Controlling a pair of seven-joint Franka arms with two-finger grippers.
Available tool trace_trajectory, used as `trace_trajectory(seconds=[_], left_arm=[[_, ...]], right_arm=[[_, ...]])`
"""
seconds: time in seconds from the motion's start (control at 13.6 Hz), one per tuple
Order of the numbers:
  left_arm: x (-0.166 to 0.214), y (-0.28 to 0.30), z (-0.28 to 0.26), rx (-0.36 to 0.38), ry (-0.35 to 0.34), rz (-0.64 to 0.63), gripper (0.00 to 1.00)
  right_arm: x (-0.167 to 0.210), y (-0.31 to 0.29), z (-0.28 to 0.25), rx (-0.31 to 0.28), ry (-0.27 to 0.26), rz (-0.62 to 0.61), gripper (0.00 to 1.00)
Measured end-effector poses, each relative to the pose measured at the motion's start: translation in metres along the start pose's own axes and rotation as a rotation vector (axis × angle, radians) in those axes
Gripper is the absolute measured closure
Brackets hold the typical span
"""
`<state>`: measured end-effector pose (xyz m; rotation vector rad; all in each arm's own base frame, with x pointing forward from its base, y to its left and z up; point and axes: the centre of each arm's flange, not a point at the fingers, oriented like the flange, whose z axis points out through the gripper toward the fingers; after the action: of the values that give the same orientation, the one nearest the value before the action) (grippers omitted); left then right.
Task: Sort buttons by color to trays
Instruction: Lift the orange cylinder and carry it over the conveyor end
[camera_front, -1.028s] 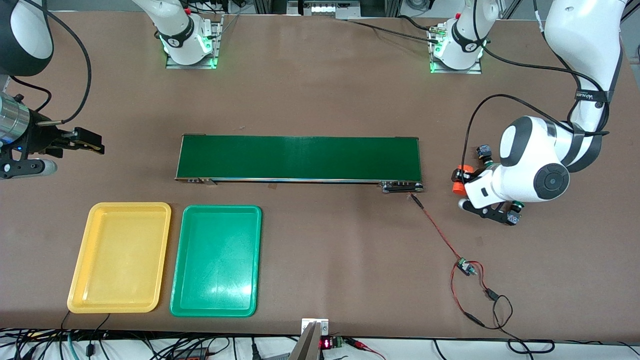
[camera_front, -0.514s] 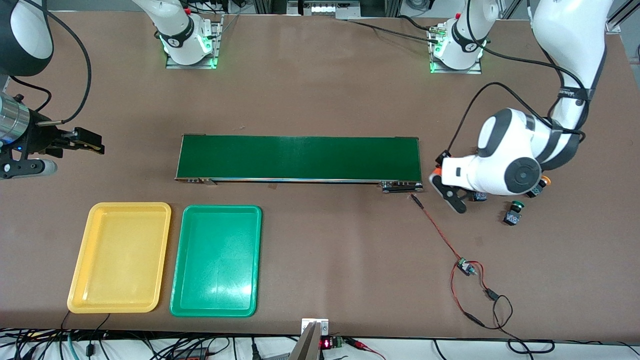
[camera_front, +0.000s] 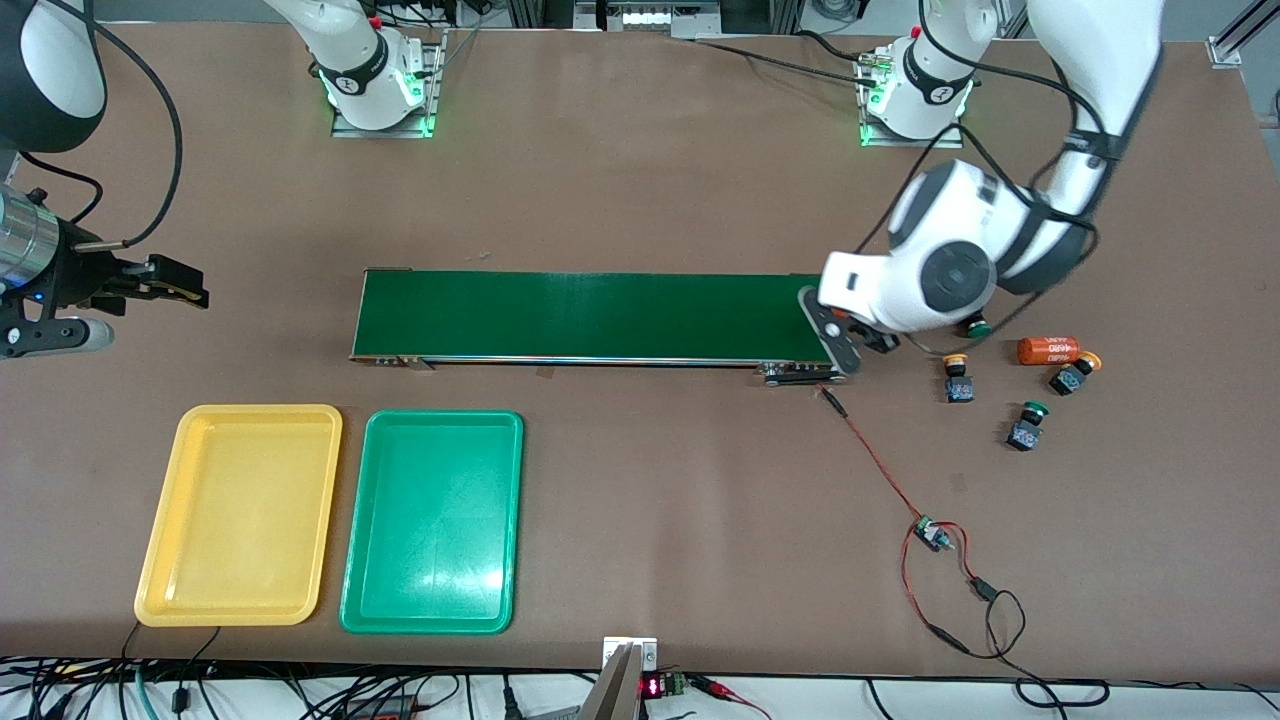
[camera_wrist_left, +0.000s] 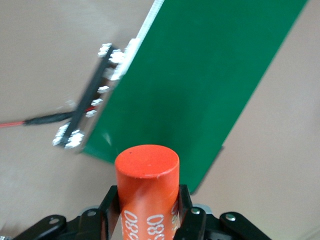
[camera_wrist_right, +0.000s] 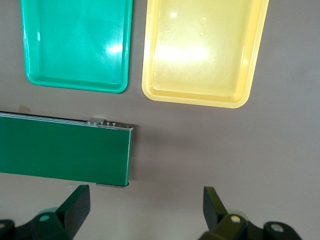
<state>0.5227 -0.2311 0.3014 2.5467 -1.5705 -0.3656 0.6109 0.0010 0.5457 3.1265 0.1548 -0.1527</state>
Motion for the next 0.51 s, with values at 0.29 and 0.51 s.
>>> trace_trajectory(seconds=[0.29,0.51], left_arm=[[0.011,0.023,0.012,0.031,-0.005,0.209,0.49],[0.015,0.023,0.014,0.051,0.01,0.279,0.49]], right_arm=[[0.0,0.0,0.0,0.0,0.0,0.0,0.0],[0.0,0.0,0.0,0.0,0.0,0.0,0.0]])
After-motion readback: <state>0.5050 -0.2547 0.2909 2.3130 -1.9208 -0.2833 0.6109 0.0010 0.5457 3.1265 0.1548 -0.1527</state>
